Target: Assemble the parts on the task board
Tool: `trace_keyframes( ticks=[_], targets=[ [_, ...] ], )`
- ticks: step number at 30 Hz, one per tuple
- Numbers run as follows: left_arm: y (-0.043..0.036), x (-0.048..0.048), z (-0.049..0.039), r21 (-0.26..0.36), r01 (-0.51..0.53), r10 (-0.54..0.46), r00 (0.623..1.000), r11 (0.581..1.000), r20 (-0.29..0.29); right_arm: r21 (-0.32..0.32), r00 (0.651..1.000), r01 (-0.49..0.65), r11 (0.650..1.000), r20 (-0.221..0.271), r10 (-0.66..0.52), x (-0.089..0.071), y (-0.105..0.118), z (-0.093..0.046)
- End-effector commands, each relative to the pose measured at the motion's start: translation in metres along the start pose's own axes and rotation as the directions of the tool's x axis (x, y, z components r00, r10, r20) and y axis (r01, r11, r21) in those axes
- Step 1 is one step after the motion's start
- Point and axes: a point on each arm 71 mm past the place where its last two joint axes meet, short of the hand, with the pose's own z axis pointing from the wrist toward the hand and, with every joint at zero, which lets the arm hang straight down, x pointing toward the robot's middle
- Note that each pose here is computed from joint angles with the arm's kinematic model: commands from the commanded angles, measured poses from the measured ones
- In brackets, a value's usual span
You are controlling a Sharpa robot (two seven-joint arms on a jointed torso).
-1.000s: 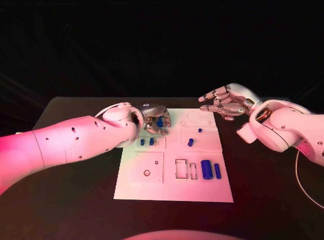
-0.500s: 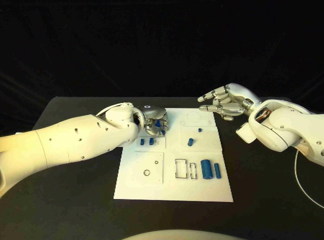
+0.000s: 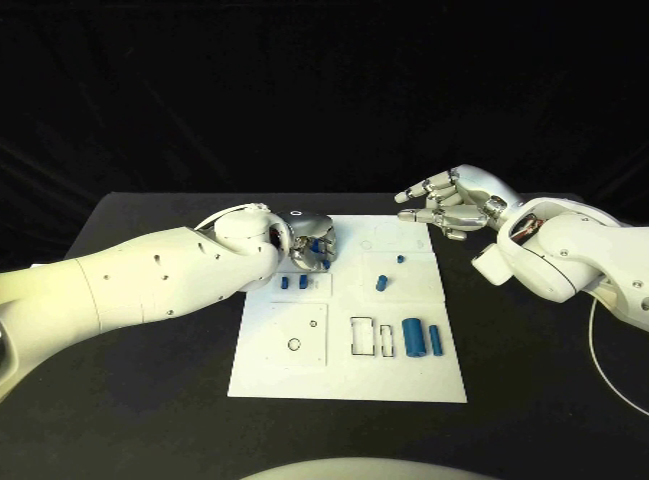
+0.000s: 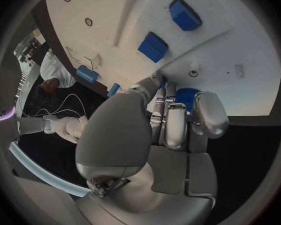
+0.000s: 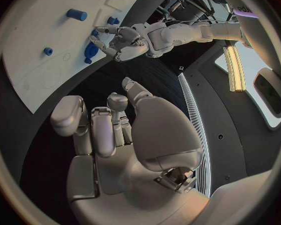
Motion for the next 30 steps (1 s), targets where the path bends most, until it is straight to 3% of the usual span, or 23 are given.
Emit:
trace_keyframes(
  ticks=[1,20,30],
  targets=[
    [-0.0013,0.0055,0.0011,-0.002,-0.003,0.003,1.000,1.000,-0.023,-0.009,1.000,-0.004,1.000,-0.010,0.004,0.0012,0.0007,0.0004],
    [-0.0023,0.0048,0.0019,-0.001,0.010,-0.010,1.000,1.000,0.003,-0.010,1.000,-0.005,1.000,-0.012,0.005,0.0017,0.0010,0.0005],
    [-0.0009,-0.0030,-0.0042,0.007,0.070,-0.070,0.995,0.998,0.073,-0.009,1.000,-0.005,1.000,-0.013,0.005,0.0019,0.0010,0.0007]
  ],
)
